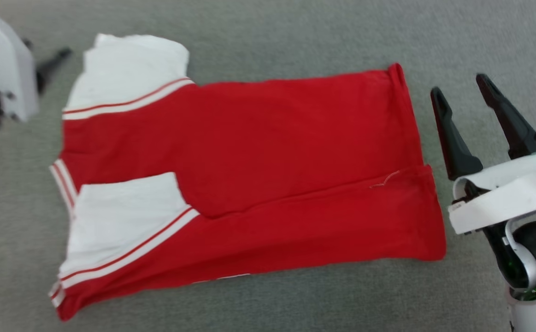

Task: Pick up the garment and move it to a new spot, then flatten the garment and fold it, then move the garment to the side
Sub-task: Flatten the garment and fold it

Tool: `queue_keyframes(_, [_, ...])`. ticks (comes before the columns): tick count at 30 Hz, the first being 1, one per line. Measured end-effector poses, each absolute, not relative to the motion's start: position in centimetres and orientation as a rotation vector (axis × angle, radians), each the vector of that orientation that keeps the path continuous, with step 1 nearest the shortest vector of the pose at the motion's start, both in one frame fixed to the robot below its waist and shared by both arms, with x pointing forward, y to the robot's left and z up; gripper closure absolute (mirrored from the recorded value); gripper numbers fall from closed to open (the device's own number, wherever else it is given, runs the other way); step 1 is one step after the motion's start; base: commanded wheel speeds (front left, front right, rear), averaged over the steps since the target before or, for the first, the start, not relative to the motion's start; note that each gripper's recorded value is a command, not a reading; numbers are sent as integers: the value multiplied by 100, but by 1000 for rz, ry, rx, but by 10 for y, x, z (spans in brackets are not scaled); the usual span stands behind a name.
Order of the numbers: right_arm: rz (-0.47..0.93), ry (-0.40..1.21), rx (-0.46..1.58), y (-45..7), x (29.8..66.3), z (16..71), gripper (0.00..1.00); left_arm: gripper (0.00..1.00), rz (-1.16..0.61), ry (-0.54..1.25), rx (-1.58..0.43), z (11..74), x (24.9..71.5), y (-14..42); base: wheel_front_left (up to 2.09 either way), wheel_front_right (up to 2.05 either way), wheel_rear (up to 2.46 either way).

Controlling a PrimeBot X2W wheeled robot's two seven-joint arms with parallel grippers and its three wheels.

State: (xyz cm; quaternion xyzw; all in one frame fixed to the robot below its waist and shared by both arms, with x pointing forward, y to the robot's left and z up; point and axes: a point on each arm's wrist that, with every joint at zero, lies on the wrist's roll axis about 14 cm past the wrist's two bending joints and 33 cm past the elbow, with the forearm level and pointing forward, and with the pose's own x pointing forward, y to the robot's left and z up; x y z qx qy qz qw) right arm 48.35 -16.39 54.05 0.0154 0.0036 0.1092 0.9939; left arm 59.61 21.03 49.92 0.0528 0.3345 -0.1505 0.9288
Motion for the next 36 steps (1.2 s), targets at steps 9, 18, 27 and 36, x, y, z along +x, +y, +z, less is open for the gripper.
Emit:
queue_keyframes(9, [158,55,34,-177,485,504,0,0,-336,737,106,466,647,196,0,0,0])
queue_keyframes(18, [115,123,29,-190,484,474,0,0,-324,929,132,408,659,192,0,0,0])
queue_keyframes(27, [116,187,38,-188,486,461,0,100,-313,1066,99,381,657,187,0,0,0])
queue_keyframes(36, [181,300,54,-173,522,460,0,100,-334,1072,88,382,653,181,0,0,0])
